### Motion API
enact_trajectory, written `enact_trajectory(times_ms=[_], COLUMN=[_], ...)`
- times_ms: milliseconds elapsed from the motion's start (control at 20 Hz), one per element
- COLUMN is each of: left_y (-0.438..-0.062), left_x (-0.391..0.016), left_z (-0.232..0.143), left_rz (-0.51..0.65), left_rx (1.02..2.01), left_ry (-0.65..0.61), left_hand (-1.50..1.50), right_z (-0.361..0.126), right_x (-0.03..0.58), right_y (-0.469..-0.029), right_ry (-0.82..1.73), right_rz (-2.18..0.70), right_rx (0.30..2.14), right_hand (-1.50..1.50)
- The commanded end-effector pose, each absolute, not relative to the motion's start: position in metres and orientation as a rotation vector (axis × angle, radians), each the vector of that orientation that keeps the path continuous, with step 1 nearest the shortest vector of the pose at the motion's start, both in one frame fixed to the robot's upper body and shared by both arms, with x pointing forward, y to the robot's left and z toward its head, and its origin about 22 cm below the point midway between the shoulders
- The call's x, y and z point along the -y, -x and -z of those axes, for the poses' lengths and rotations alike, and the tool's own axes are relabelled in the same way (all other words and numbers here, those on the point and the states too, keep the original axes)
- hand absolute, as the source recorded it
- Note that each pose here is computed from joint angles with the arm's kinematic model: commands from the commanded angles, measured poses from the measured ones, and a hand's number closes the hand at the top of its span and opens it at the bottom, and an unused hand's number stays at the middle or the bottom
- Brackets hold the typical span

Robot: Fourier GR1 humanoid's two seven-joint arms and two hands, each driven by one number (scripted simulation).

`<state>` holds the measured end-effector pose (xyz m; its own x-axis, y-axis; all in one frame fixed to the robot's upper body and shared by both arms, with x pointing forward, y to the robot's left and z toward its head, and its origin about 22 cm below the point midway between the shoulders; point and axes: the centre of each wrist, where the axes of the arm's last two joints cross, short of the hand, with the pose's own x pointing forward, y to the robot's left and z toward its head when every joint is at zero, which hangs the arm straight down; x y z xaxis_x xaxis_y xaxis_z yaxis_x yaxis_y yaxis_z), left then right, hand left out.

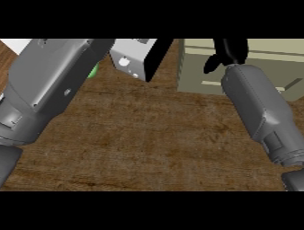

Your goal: Pick up the can, place it into the drawer and close the drawer

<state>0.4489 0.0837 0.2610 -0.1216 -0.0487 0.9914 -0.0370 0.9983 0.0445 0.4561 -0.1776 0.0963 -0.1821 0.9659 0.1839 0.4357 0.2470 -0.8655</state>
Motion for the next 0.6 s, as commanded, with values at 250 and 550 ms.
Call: enact_trajectory(times_ms=[250,550], left_y=[-0.441,-0.435], left_x=[-0.105,-0.129], left_z=[-0.254,-0.236], left_rz=[-0.002,0.026], left_rx=[1.699,1.684], left_ry=[-0.049,-0.044], left_hand=[-1.5,-1.5], right_z=[-0.145,-0.137], right_x=[0.158,0.16], right_y=[-0.471,-0.47], right_ry=[1.202,1.139], right_rz=[-0.702,-0.681], right_rx=[1.9,1.942], right_hand=[-1.5,-1.5])
